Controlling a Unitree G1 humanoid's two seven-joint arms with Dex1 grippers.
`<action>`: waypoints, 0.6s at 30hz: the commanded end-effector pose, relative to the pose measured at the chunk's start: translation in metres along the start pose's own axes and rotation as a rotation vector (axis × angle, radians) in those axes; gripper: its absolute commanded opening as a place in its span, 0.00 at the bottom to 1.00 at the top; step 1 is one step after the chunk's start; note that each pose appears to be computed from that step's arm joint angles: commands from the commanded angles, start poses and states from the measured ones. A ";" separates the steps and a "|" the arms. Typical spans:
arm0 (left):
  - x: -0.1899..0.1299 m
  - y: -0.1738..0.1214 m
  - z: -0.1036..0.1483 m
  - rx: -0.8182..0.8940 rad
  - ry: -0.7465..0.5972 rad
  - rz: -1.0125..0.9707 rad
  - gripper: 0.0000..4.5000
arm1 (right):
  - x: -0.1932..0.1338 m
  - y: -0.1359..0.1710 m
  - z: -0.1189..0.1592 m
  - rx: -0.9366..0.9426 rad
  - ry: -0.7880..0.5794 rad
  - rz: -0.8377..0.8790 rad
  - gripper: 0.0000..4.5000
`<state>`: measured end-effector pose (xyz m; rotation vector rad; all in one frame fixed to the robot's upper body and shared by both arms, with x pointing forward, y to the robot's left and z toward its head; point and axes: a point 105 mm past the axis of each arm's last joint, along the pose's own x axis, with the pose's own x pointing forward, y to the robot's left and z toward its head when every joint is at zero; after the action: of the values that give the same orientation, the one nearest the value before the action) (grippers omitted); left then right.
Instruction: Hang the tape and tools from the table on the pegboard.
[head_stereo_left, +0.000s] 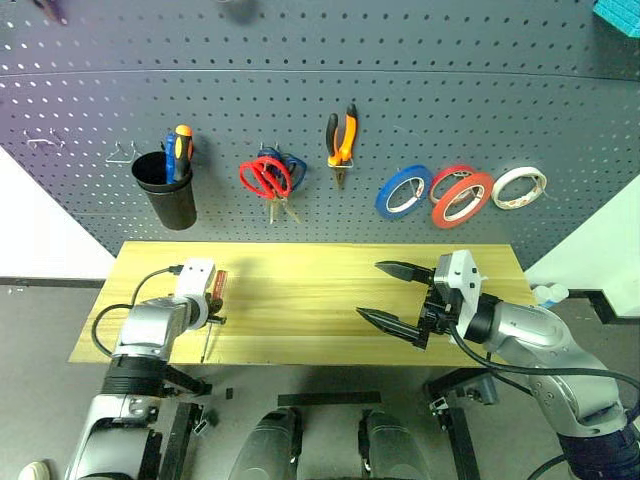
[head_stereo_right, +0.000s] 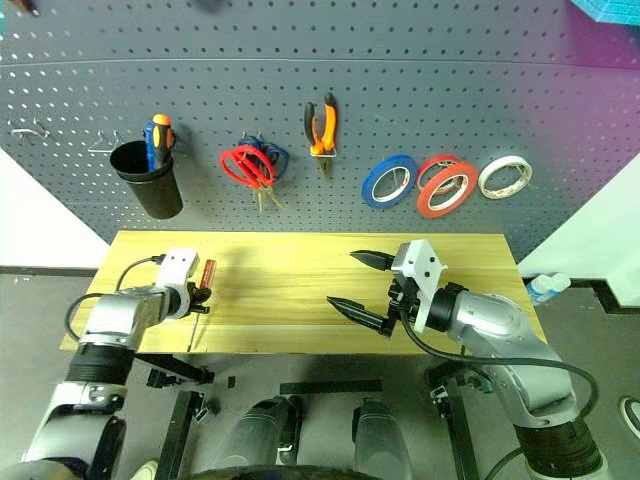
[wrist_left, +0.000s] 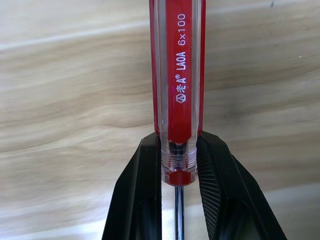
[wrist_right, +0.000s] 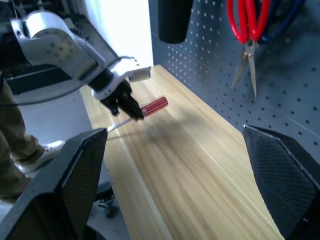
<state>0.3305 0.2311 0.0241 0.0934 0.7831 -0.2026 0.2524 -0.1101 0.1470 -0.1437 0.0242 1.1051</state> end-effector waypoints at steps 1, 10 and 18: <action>-0.028 -0.028 0.036 0.091 -0.148 -0.140 0.14 | 0.000 0.001 0.013 -0.042 -0.029 0.032 1.00; -0.097 -0.071 0.099 0.276 -0.563 -0.383 0.14 | 0.003 0.000 0.020 -0.052 -0.049 0.073 1.00; -0.163 -0.054 0.157 0.267 -1.030 -0.431 0.14 | 0.007 -0.006 0.038 -0.142 -0.115 0.042 1.00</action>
<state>0.3188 0.1687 0.2233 0.0722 -0.1399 -0.7066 0.2586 -0.1024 0.1691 -0.1759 -0.0731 1.1661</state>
